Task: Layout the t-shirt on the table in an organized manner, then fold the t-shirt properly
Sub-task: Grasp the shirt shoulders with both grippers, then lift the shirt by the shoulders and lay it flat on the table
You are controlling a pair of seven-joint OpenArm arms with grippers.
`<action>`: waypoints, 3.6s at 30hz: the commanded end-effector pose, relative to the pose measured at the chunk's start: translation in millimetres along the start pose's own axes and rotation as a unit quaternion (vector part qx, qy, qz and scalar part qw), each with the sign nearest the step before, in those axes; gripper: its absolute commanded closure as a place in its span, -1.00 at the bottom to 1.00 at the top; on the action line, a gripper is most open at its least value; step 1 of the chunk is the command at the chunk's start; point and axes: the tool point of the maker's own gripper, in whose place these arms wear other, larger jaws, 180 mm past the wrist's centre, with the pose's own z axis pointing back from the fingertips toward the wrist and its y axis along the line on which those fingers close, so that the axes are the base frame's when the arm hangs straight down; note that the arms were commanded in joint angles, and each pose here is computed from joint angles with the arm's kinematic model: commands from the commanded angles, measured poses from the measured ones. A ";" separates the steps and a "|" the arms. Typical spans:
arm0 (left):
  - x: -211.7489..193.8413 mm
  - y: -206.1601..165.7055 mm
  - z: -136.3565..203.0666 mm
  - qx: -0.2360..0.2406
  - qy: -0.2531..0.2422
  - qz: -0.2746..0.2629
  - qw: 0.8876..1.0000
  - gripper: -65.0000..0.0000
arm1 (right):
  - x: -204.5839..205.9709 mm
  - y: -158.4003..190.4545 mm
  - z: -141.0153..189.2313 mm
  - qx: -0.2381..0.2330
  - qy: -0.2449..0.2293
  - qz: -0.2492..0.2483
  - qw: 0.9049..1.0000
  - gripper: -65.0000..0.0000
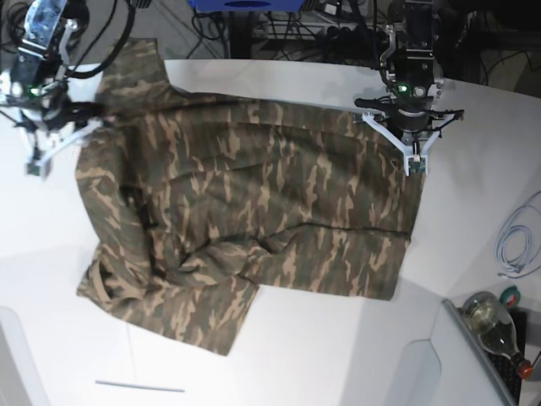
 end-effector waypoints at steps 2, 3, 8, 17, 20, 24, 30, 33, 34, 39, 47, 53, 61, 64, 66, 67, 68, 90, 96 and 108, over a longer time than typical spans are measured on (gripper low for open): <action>10.6 3.2 1.8 0.006 -0.019 -0.001 1.000 1.00 | 6.2 7.2 -5.5 0.023 0.007 0.023 0.999 -0.05; 10.6 3.2 1.8 0.006 -0.019 -0.001 1.000 1.00 | 2.4 6.6 -9.7 0.029 0.020 0.028 0.999 -0.05; 11.1 3.8 2.0 0.006 -0.019 0.000 1.000 1.00 | -24.7 2.8 -38.2 0.062 0.079 0.006 0.995 -0.05; 10.8 1.0 2.7 0.005 -0.019 0.005 1.000 1.00 | -61.4 20.2 -38.3 0.141 0.137 0.094 0.976 -0.04; 10.8 1.0 2.7 0.005 -0.019 0.005 1.000 1.00 | -53.3 16.2 -33.0 0.131 0.127 0.100 0.978 -0.04; 10.7 0.4 2.7 0.004 -0.018 0.005 1.000 1.00 | -43.4 6.4 -19.7 0.109 0.107 0.090 0.984 -0.04; 11.2 0.5 2.9 0.004 -0.019 0.006 1.000 1.00 | -34.4 -1.0 -11.0 0.109 0.089 0.059 0.988 -0.05; 17.1 1.4 5.1 0.005 -0.028 0.007 1.000 1.00 | -32.3 3.8 -8.7 0.139 0.079 0.043 0.986 -0.05; 19.8 1.8 6.2 0.005 -0.031 0.007 0.999 1.00 | -35.3 7.0 -9.8 0.146 0.084 0.043 0.985 -0.05; 24.7 3.0 8.1 0.007 -0.038 0.007 0.999 1.00 | -52.6 28.4 -24.5 0.185 0.116 0.041 0.975 -0.05; 17.6 3.5 9.4 0.007 -0.032 0.004 0.999 1.00 | -66.3 35.1 -30.6 0.199 0.136 0.033 0.970 0.11; 24.9 4.9 10.9 0.009 -0.041 0.003 0.999 1.00 | -47.4 13.0 -22.5 0.168 0.120 0.055 0.977 0.96; 115.1 -23.7 23.4 -0.022 -0.140 -0.001 0.990 1.00 | 51.0 -24.1 7.2 0.091 0.045 0.111 0.989 0.99; 151.3 -49.0 17.6 -0.045 -0.166 -0.013 0.985 1.00 | 94.8 -24.8 6.6 0.088 0.016 0.134 0.987 0.99; 167.9 -65.0 5.1 -0.057 -0.165 -0.025 0.984 1.00 | 123.1 -17.6 0.0 0.097 0.005 0.167 0.981 0.99; 177.7 -73.7 -1.7 -0.062 -0.165 -0.032 0.984 1.00 | 135.2 -8.5 -7.7 0.110 -0.001 0.180 0.977 0.99; 186.2 -82.0 -8.9 -0.068 -0.163 -0.042 0.983 1.00 | 150.3 0.9 -14.1 0.124 -0.011 0.191 0.974 0.99; 523.2 -14.0 213.8 -0.059 -0.514 0.111 0.849 1.00 | 462.9 -43.8 233.9 -0.041 -0.416 0.296 0.859 1.00; 409.0 -16.4 163.6 -0.042 -0.454 0.092 0.885 1.00 | 356.1 -28.2 150.8 -0.029 -0.311 0.311 0.898 1.00; 125.5 -27.2 9.2 -0.019 -0.191 0.015 0.981 1.00 | 72.4 38.6 -35.5 0.183 -0.039 0.191 0.964 1.00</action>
